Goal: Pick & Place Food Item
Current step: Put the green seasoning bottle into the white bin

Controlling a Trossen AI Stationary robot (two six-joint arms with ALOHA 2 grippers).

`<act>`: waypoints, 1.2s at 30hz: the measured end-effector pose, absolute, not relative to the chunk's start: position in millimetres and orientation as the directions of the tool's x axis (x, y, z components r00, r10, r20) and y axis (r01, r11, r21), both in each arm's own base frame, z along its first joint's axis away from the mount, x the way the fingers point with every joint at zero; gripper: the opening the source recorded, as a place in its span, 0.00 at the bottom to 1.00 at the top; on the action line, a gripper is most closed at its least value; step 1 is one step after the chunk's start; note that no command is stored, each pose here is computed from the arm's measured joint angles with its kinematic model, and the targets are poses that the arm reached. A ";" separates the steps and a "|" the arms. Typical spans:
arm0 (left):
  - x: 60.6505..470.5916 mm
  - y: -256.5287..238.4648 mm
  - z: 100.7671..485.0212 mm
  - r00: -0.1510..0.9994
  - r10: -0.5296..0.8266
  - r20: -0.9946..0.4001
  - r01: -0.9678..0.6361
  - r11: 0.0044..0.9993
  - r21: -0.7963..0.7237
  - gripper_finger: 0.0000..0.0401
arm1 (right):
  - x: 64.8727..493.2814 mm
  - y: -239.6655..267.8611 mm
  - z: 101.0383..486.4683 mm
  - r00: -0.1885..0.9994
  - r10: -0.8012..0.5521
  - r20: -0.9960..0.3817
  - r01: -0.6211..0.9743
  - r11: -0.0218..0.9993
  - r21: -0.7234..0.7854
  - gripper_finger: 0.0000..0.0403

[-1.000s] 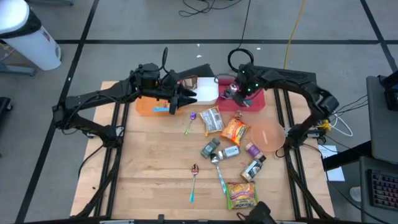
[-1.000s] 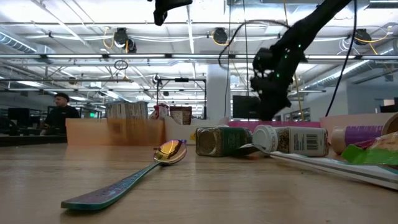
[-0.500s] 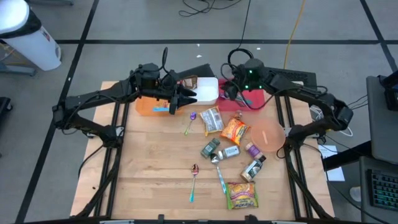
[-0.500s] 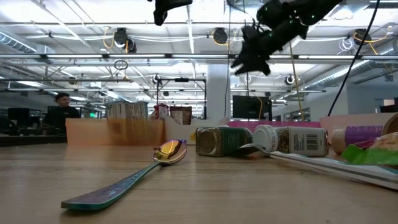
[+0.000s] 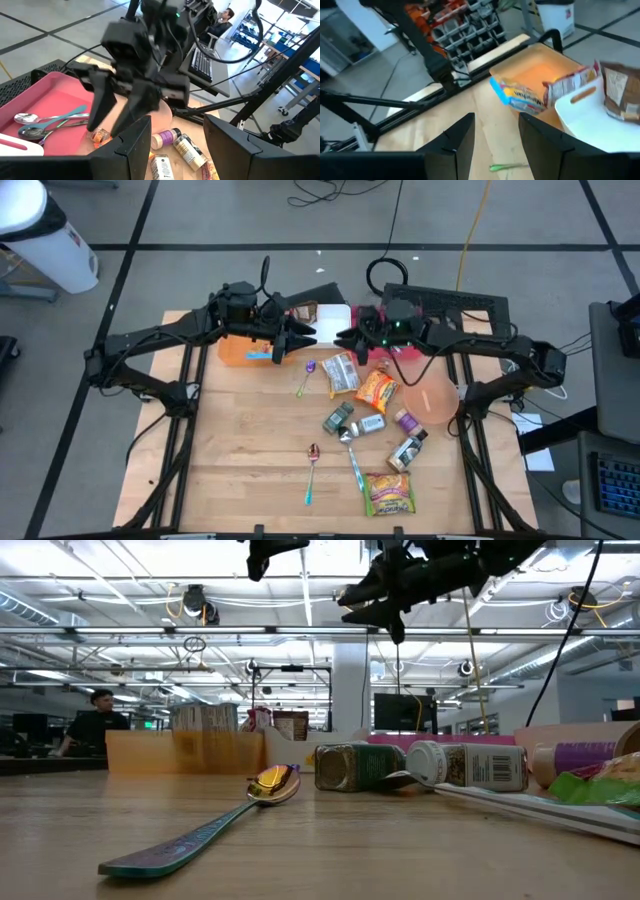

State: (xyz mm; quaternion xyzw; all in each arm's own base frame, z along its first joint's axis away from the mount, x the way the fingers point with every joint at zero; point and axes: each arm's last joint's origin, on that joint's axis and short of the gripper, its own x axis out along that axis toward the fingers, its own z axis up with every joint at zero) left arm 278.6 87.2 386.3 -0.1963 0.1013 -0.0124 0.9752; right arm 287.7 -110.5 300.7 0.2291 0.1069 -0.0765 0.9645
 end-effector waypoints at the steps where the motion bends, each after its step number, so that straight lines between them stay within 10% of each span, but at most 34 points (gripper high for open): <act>1: 278.6 87.2 386.3 0.979 -0.064 -0.193 -0.015 0.923 -0.386 0.47 | 289.1 -105.7 297.8 0.962 -0.104 -0.251 0.206 0.881 0.425 0.36; 36: 278.6 87.2 386.3 0.979 -0.064 -0.193 -0.015 0.924 -0.383 0.47 | 304.3 -64.4 311.4 0.985 -0.154 -0.074 0.171 0.911 0.375 0.35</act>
